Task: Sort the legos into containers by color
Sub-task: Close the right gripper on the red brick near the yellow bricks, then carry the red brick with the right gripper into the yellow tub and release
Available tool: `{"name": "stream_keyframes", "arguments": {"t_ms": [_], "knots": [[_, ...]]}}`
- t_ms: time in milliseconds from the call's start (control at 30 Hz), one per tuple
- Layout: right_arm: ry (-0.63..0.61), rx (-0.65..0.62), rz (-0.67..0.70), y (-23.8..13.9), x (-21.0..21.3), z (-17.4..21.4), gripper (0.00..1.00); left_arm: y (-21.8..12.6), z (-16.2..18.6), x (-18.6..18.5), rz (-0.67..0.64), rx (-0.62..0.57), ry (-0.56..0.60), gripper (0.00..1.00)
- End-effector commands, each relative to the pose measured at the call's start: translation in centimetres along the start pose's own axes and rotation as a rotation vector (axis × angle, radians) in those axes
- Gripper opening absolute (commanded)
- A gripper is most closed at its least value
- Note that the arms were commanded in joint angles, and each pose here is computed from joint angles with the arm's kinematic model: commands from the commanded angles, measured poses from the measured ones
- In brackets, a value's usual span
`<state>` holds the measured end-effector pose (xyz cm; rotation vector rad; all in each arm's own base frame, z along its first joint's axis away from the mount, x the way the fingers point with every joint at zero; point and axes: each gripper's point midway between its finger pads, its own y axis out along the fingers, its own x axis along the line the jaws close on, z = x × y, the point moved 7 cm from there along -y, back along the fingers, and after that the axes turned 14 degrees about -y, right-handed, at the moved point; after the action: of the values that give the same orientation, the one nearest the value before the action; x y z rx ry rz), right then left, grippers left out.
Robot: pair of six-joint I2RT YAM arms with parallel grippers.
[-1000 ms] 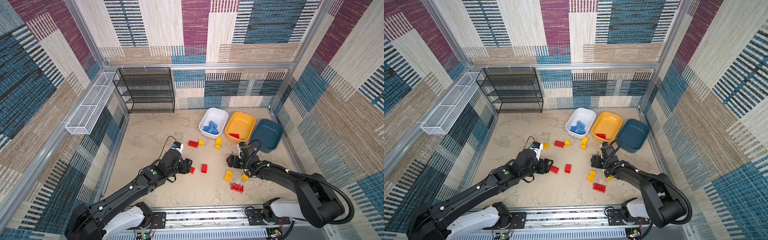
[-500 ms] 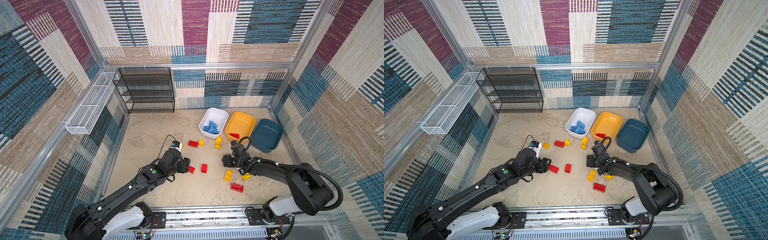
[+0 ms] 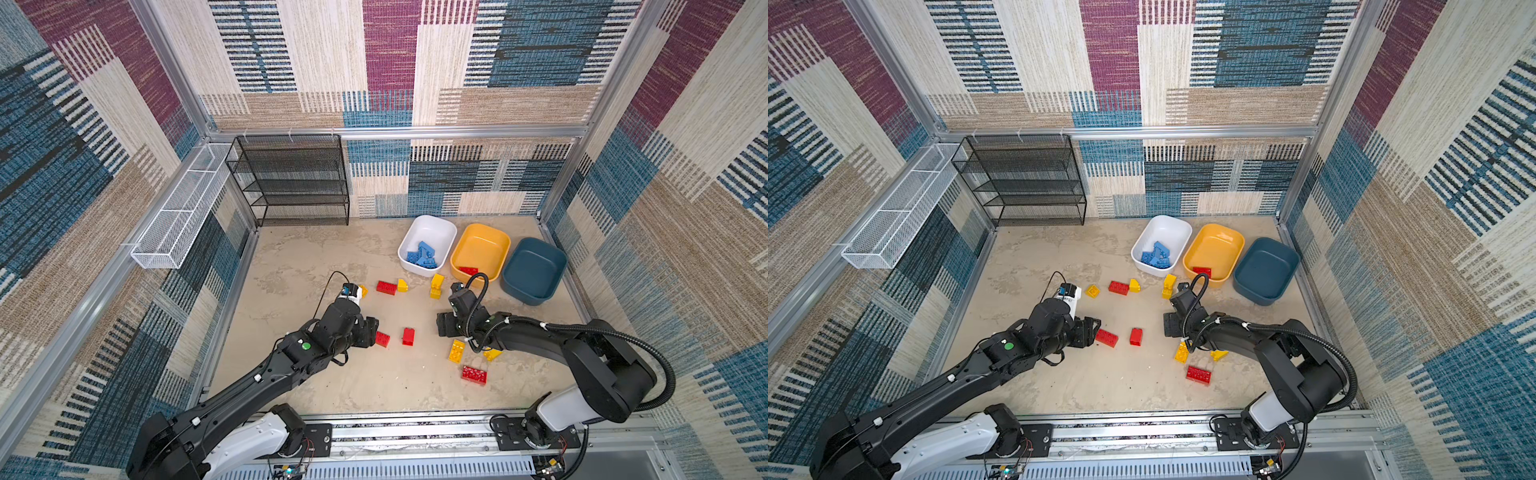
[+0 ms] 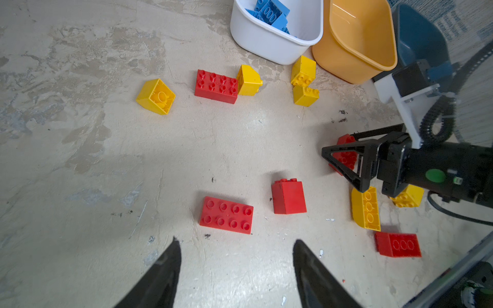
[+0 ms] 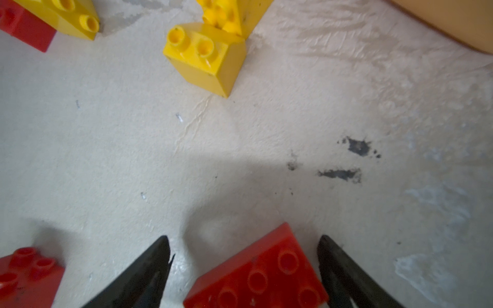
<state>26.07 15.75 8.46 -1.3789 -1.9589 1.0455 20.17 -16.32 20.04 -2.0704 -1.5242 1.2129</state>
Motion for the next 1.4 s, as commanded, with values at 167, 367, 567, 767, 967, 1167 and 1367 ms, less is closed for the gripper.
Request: {"name": "stream_keyframes", "arguments": {"t_ms": [167, 367, 567, 767, 967, 1167, 1367], "knots": [[0.014, 0.113, -0.003, -0.9, -0.3, 2.3, 0.95, 0.1, 0.2, 0.1, 0.003, 0.000, 0.026, 0.68], [0.060, 0.090, -0.104, -1.5, 0.6, 2.5, 0.87, 0.3, 0.2, 0.0, 0.012, 0.002, 0.023, 0.68], [0.063, 0.071, -0.146, -0.8, 1.4, 0.8, 0.83, 0.3, 0.1, -0.2, 0.017, 0.009, 0.023, 0.67], [0.052, 0.099, -0.134, 0.8, 1.7, 0.3, 0.70, -0.6, 0.1, 0.1, 0.019, -0.009, 0.015, 0.68], [0.034, 0.117, -0.072, 1.0, 1.2, 0.5, 0.44, -0.9, 0.7, 0.9, 0.013, -0.017, -0.002, 0.67], [0.025, 0.108, -0.039, 0.8, 1.0, 0.0, 0.30, -1.0, 1.0, 1.3, 0.003, -0.016, -0.007, 0.67], [0.027, 0.019, -0.043, -1.2, 1.1, -3.8, 0.30, -1.4, 1.2, 1.5, -0.001, -0.004, -0.010, 0.67]]}}
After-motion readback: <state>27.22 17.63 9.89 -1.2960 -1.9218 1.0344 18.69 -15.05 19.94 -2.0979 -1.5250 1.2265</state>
